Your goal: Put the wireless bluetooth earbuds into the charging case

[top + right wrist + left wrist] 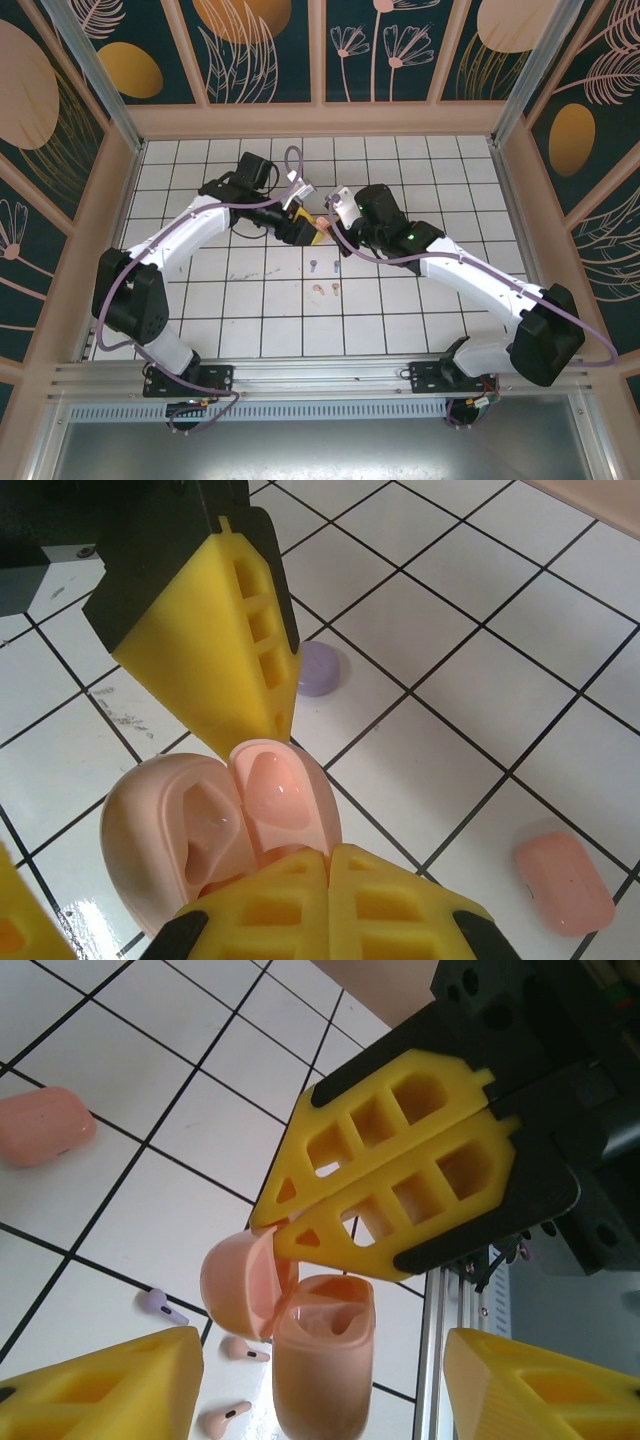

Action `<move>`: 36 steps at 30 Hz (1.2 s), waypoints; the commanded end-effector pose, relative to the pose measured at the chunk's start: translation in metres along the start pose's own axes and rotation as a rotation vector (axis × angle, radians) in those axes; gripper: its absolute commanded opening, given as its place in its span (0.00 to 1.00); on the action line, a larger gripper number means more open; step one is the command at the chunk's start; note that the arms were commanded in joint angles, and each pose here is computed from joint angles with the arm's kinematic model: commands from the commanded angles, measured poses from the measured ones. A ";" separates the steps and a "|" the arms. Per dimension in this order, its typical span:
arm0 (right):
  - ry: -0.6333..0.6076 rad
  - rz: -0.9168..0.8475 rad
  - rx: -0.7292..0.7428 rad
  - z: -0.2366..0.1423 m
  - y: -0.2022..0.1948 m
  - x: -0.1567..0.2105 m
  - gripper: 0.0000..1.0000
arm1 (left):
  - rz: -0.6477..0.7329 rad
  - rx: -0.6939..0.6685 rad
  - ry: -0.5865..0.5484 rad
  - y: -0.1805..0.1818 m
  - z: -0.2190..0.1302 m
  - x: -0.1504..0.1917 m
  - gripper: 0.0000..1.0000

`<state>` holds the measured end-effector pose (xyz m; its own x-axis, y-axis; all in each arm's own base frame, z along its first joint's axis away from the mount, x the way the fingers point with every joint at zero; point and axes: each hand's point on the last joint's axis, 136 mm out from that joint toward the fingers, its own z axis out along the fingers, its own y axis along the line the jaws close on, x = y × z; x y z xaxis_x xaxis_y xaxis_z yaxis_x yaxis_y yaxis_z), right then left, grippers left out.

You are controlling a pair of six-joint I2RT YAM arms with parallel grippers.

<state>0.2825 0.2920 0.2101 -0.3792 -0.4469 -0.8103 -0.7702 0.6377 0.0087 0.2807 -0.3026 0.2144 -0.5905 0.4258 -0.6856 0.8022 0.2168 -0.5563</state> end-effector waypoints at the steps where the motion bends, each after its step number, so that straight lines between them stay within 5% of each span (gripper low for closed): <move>1: -0.068 -0.020 -0.018 -0.014 0.006 -0.022 0.00 | 0.013 0.042 0.002 -0.005 0.001 -0.004 0.63; 11: -0.073 -0.017 -0.017 -0.014 0.006 -0.023 0.00 | 0.007 0.051 0.009 -0.006 0.002 0.003 0.61; 36: -0.078 -0.012 -0.029 -0.013 0.012 -0.028 0.00 | 0.003 0.072 -0.017 -0.008 0.004 0.006 0.37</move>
<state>0.2781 0.2963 0.2102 -0.3755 -0.4495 -0.8105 -0.7789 0.6271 0.0131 0.2735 -0.3030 0.2055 -0.6007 0.4301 -0.6739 0.7895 0.1862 -0.5849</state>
